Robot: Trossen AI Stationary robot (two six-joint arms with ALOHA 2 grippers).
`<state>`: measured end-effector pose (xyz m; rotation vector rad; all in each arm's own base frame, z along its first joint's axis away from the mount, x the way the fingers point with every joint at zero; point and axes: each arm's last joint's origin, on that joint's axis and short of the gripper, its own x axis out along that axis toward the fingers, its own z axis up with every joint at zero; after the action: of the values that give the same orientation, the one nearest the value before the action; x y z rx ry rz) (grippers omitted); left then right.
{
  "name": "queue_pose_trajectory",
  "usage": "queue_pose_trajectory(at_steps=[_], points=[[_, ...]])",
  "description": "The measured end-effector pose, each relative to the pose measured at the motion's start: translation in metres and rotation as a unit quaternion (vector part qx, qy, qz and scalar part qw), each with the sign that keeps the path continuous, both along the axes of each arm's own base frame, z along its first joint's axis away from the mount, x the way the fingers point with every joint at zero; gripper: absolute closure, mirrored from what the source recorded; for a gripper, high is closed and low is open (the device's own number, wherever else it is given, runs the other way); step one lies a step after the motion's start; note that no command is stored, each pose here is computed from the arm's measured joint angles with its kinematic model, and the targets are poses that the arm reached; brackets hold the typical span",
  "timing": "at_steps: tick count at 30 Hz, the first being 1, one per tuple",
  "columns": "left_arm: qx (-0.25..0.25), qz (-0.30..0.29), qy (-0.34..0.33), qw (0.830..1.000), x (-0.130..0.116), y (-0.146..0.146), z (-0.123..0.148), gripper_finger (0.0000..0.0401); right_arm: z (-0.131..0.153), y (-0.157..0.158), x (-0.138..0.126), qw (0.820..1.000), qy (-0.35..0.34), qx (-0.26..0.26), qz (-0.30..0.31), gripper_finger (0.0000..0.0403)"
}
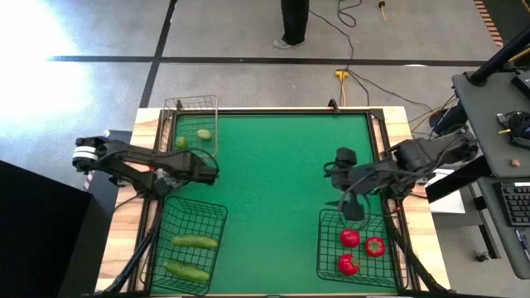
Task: Sort produce into baskets
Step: Put the lime into the top left wire basket
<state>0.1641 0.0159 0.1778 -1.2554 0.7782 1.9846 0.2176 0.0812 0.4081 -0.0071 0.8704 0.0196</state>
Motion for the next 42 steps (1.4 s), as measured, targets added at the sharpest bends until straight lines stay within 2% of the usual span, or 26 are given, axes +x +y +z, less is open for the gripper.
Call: queue_pose_trajectory(at_steps=[5, 8, 13, 16, 19, 22, 25, 27, 29, 33, 36, 40, 42], points=[[0.014, 0.027, 0.025, 0.999, 0.001, 0.004, -0.004, 0.0399, 0.012, -0.010, -0.025, 1.000, -0.011, 0.005, -0.001, 0.0035], [-0.015, 0.034, 0.035, 0.999, 0.006, 0.001, -0.008, 0.0400, 0.018, -0.015, -0.037, 1.000, -0.026, 0.016, -0.006, 0.0035], [-0.073, -0.074, 0.073, 0.992, 0.018, -0.004, -0.008, 0.0401, 0.025, -0.021, -0.052, 0.999, -0.039, 0.030, -0.016, 0.0035], [-0.094, -0.087, 0.127, 0.984, 0.017, -0.007, -0.002, 0.0401, 0.027, -0.023, -0.057, 0.998, -0.043, 0.031, -0.018, 0.0035], [-0.103, -0.119, 0.148, 0.976, 0.023, -0.009, -0.001, 0.0401, 0.027, -0.024, -0.058, 0.998, -0.045, 0.029, -0.015, 0.0035], [-0.120, -0.196, 0.165, 0.959, 0.033, -0.011, -0.006, 0.0401, 0.026, -0.023, -0.056, 0.999, -0.042, 0.025, -0.013, 0.0035], [-0.143, -0.269, 0.203, 0.931, 0.039, -0.015, -0.013, 0.0401, 0.024, -0.021, -0.052, 0.999, -0.037, 0.024, -0.015, 0.0035], [-0.163, -0.294, 0.240, 0.911, 0.039, -0.018, -0.020, 0.0401, 0.023, -0.021, -0.050, 0.999, -0.034, 0.027, -0.020, 0.0035], [-0.179, -0.299, 0.276, 0.896, 0.035, -0.019, -0.025, 0.0401, 0.022, -0.020, -0.048, 0.999, -0.031, 0.031, -0.026, 0.0035], [-0.189, -0.308, 0.297, 0.884, 0.030, -0.018, -0.034, 0.0401, 0.021, -0.019, -0.045, 0.998, -0.025, 0.040, -0.038, 0.0035], [-0.195, -0.316, 0.295, 0.881, 0.023, -0.018, -0.044, 0.0401, 0.019, -0.017, -0.042, 0.998, -0.021, 0.043, -0.044, 0.0035], [-0.207, -0.297, 0.313, 0.878, 0.007, -0.018, -0.048, 0.0401, 0.016, -0.015, -0.037, 0.997, -0.013, 0.050, -0.056, 0.0035], [-0.184, -0.299, 0.298, 0.887, 0.010, -0.018, -0.045, 0.0401, 0.015, -0.015, -0.036, 0.997, -0.011, 0.053, -0.060, 0.0035]])
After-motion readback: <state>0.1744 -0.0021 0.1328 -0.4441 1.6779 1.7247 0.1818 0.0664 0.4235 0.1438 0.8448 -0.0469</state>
